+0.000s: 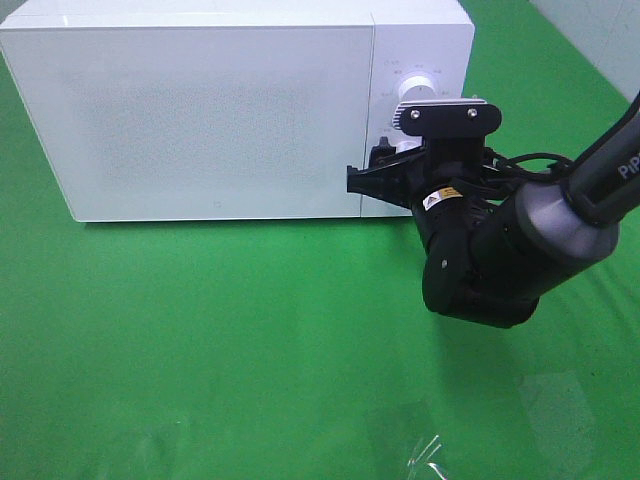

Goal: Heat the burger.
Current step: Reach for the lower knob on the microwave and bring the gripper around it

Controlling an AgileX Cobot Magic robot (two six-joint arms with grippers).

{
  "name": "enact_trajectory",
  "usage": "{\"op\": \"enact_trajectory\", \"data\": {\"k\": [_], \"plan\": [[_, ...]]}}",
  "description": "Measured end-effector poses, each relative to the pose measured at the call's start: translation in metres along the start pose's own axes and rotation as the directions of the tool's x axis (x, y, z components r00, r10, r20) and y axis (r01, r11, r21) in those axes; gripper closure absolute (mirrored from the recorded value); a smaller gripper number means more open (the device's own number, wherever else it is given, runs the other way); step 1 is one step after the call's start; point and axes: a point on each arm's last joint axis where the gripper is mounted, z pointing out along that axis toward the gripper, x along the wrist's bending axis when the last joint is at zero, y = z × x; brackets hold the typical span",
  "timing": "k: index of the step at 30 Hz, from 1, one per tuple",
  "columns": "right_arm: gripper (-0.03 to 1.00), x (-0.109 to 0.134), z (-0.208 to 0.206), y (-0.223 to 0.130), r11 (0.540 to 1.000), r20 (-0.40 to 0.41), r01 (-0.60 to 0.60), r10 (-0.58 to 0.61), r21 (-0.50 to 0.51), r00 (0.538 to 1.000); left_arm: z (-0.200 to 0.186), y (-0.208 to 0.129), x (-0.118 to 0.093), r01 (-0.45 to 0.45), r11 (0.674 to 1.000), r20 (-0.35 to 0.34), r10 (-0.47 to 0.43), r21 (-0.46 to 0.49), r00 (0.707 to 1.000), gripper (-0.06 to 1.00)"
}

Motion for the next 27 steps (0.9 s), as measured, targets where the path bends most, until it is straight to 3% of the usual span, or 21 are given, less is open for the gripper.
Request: {"op": "enact_trajectory", "data": {"k": [19,26,27], "plan": [[0.21,0.005,0.004,-0.011,1.000,-0.027,0.016,-0.016,0.013,1.000,0.000,0.000,0.000,0.000,1.000,0.000,0.000,0.000,1.000,-0.03],[0.35,0.004,0.004,-0.011,1.000,-0.022,0.015,-0.014,0.014,1.000,0.000,0.000,0.000,0.000,1.000,0.000,0.000,0.000,1.000,-0.03],[0.46,0.004,0.004,-0.011,1.000,-0.022,0.015,-0.014,0.014,1.000,0.000,0.000,0.000,0.000,1.000,0.000,0.000,0.000,1.000,-0.03]]}}
